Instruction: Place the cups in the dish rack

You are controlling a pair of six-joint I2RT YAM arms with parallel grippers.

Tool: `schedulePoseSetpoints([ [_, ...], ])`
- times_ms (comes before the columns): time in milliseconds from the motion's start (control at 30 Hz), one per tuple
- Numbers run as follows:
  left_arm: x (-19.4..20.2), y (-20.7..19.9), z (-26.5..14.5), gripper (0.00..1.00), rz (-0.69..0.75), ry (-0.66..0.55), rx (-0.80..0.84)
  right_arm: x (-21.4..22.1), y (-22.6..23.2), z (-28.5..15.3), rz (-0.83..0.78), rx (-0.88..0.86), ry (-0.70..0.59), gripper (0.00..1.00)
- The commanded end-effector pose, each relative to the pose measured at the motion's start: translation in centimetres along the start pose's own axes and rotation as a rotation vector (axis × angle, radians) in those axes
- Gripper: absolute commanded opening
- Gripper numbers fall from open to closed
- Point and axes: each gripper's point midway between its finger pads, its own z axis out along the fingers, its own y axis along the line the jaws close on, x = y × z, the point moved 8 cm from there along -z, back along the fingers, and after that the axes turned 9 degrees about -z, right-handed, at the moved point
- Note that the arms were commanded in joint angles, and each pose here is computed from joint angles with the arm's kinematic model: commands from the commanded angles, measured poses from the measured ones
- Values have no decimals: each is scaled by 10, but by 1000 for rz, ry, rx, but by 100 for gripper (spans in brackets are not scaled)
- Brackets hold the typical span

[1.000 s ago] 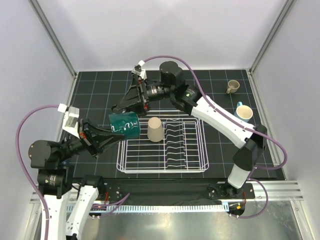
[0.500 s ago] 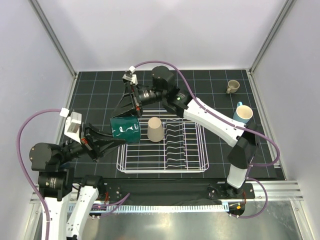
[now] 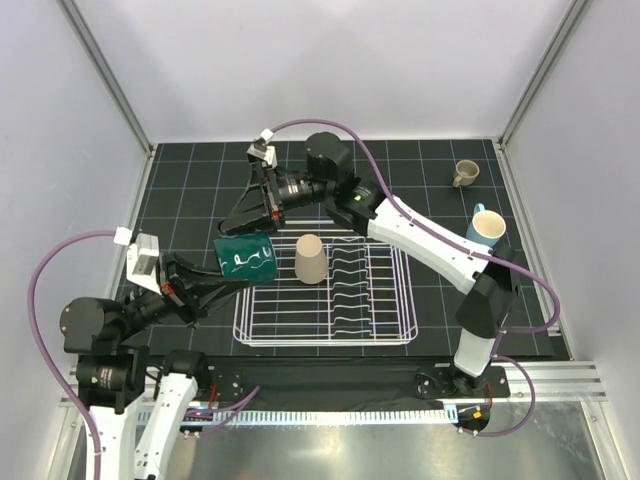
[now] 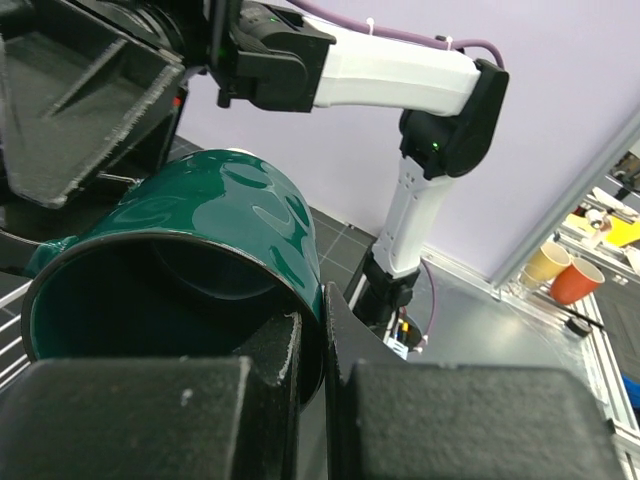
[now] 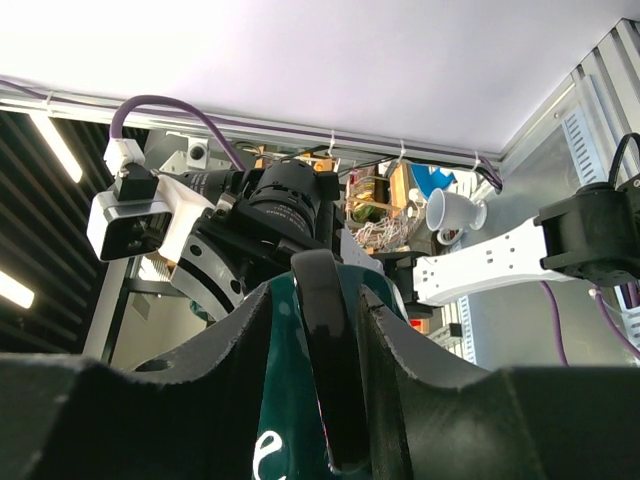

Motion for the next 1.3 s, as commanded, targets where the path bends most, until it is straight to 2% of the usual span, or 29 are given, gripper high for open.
schedulePoseSetpoints([
  [0,-8,2,0,0,74,-81,-46,8,37,-13,-110,-74,-16,41],
  [133,-9,4,-1,0,96,-114,-61,10,35,-13,-107,-85,-20,41],
  [267,-7,9,3,0,67,-87,-44,10,38,-12,-112,-112,-10,40],
  [767,-12,8,5,0,105,-98,-16,12,34,1,-95,-141,11,41],
  [967,-14,8,6,0,118,-111,-14,11,38,9,-88,-168,11,36],
  [1133,-15,11,7,0,115,-109,-13,11,38,12,-93,-167,9,27],
  [1167,-15,12,8,0,114,-108,-13,11,39,12,-97,-169,9,19],
  [1267,-14,12,7,0,115,-111,-14,12,39,14,-103,-171,14,9],
])
